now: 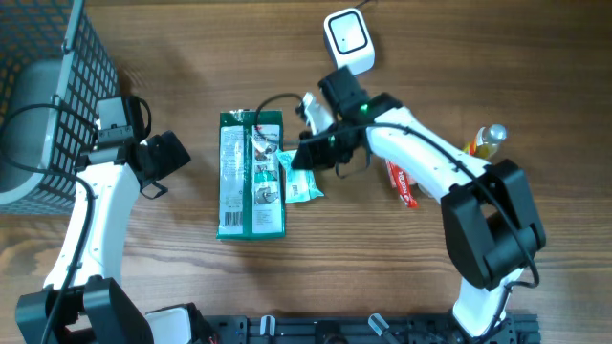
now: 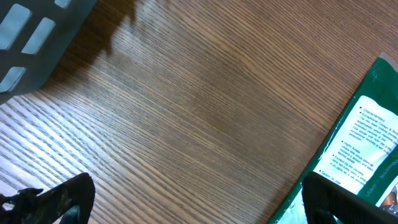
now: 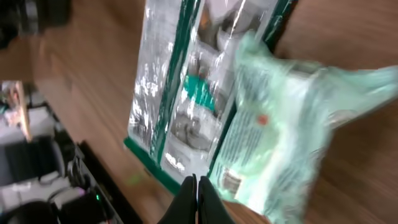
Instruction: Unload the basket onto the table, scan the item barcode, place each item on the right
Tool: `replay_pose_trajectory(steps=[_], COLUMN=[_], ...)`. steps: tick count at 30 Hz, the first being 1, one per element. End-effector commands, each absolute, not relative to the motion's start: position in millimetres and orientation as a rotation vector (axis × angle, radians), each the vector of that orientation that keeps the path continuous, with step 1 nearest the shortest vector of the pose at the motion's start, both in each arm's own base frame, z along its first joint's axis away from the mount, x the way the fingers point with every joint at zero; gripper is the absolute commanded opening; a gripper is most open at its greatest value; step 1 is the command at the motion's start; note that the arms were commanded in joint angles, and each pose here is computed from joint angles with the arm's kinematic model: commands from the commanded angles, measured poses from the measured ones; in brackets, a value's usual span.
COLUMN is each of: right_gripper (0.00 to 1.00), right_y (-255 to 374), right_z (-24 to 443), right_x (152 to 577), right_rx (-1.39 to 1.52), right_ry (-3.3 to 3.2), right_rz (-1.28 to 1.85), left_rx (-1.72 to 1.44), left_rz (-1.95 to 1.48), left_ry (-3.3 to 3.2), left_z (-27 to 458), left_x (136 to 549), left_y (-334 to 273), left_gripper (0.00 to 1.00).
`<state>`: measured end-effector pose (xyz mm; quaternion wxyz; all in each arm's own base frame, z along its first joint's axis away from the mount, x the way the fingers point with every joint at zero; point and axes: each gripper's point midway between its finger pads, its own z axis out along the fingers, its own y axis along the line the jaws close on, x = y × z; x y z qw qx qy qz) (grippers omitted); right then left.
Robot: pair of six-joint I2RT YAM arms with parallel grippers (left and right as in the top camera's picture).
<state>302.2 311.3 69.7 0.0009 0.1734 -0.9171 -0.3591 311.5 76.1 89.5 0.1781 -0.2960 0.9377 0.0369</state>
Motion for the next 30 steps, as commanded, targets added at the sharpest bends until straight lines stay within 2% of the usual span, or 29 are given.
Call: replay_pose_trajectory(steps=[1, 7, 11, 13, 17, 21, 23, 25, 30], right_gripper=[0.04, 0.04, 0.04, 0.04, 0.04, 0.04, 0.04, 0.04, 0.05], right_y=[319, 316, 309, 308, 316, 325, 323, 319, 286], right_z=[55, 11, -30, -34, 7, 79, 94, 89, 33], right_x=[277, 272, 259, 258, 269, 273, 269, 267, 265], right_rx=[0.612, 0.567, 0.445, 0.374, 0.420, 0.592, 0.607, 0.577, 0.388], right_ry=[-2.760, -2.804, -2.774, -2.762, -2.787, -2.796, -2.802, -2.810, -2.971], right_rz=[-1.286, -1.387, -1.306, -1.285, -1.390, -1.588, -1.600, -1.556, -1.172], left_rx=[-0.836, -0.836, -0.836, -0.836, -0.836, -0.836, -0.836, -0.836, -0.836], left_rz=[0.099, 0.099, 0.099, 0.099, 0.099, 0.099, 0.099, 0.099, 0.099], left_ry=[2.627, 2.627, 2.627, 2.627, 2.627, 2.627, 2.627, 2.627, 2.627], left_z=[97, 97, 97, 97, 97, 97, 97, 97, 97], left_x=[315, 315, 315, 315, 315, 315, 315, 315, 315], left_y=[78, 78, 78, 78, 78, 78, 78, 78, 78], left_gripper=[1.00, 1.00, 1.00, 1.00, 1.00, 1.00, 1.00, 1.00, 1.00])
